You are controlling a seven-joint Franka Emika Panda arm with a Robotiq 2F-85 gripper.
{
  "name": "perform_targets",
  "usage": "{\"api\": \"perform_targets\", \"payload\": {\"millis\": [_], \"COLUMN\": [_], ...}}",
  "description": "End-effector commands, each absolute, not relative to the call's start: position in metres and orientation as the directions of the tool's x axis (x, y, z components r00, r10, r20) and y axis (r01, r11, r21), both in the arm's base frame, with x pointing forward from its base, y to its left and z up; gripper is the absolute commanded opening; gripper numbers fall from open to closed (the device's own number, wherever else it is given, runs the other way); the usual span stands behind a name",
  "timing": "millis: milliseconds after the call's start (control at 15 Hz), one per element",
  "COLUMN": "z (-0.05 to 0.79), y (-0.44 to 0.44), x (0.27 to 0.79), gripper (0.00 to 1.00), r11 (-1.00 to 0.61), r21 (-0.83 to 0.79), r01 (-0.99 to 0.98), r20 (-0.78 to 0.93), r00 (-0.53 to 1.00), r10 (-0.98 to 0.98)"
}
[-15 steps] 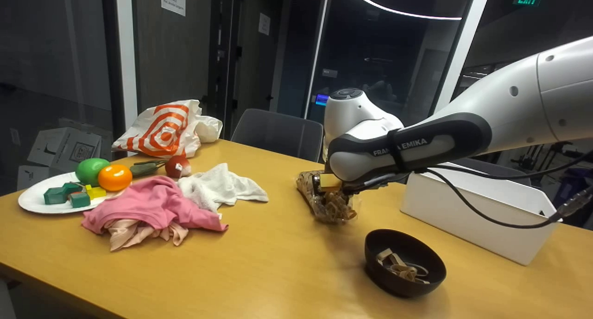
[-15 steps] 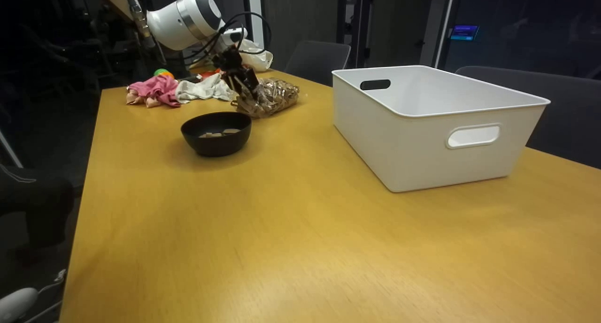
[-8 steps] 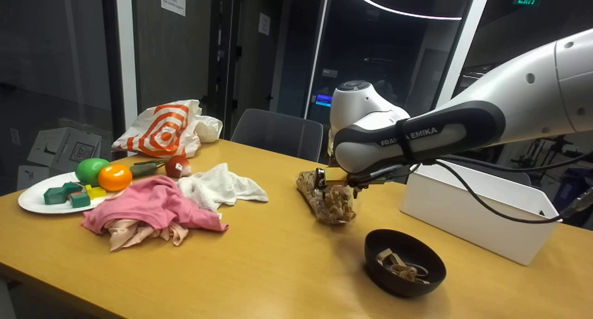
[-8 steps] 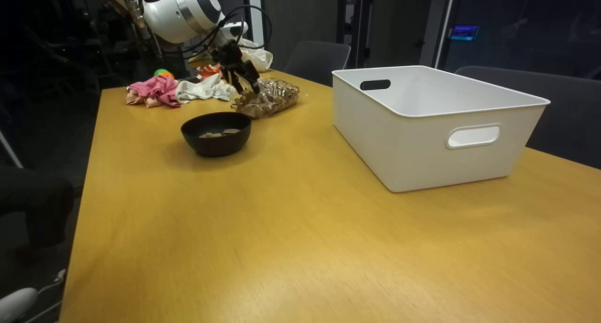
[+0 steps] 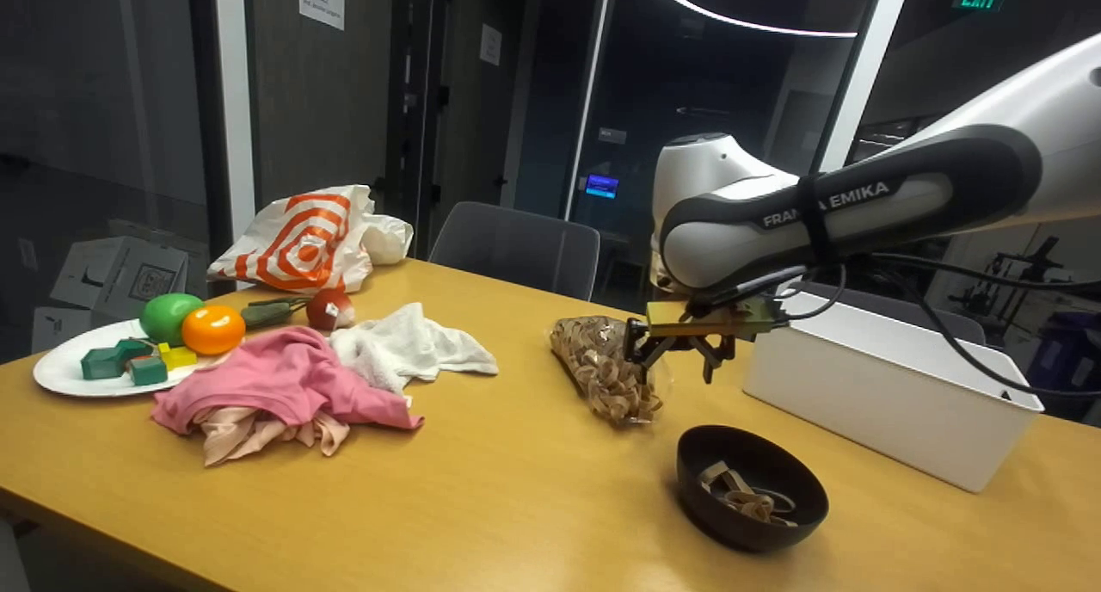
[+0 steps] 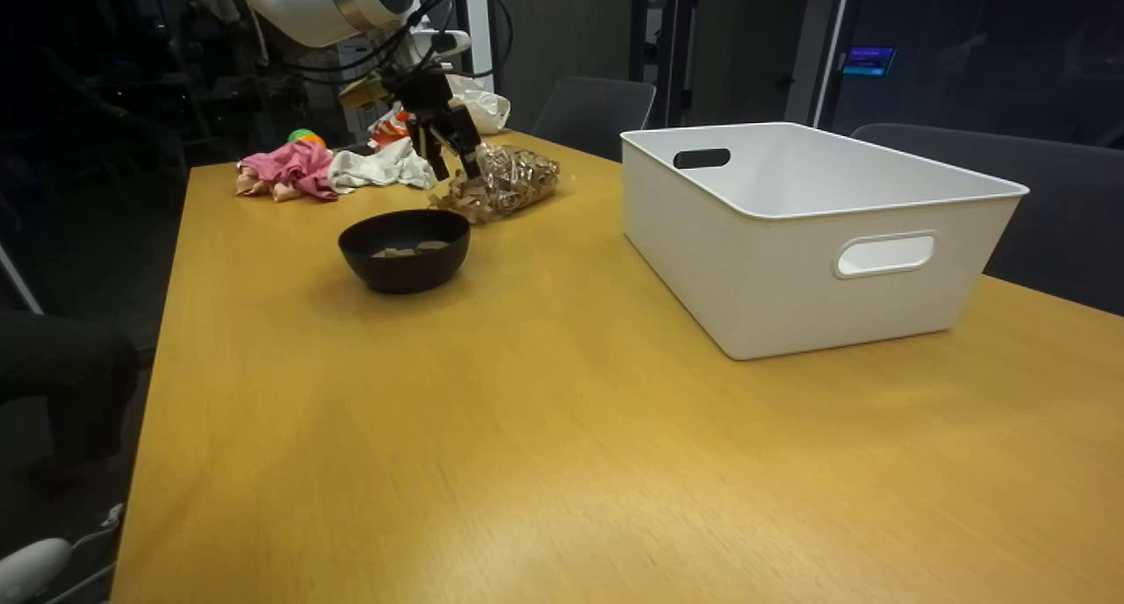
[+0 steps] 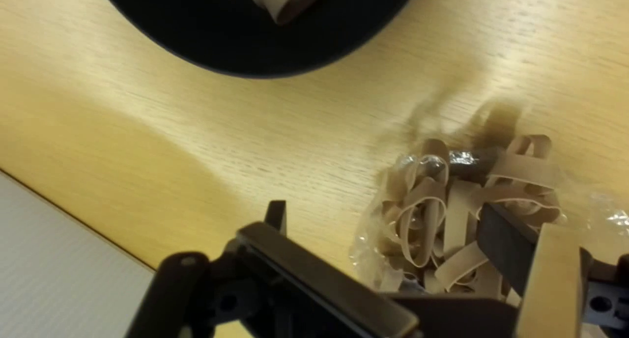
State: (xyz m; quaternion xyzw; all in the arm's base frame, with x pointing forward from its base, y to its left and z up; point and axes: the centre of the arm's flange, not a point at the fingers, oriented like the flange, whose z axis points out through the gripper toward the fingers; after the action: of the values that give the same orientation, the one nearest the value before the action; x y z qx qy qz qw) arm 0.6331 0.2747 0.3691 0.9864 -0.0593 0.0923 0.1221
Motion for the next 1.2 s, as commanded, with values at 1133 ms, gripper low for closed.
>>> {"api": "perform_targets", "payload": {"millis": [1133], "z": [0.305], "y": [0.189], "x": [0.543], "gripper": [1.00], "r11": [-0.940], "r21": [0.081], "r01": [-0.331], "r20": [-0.156], "r00": [0.927], "r10": [-0.340]}}
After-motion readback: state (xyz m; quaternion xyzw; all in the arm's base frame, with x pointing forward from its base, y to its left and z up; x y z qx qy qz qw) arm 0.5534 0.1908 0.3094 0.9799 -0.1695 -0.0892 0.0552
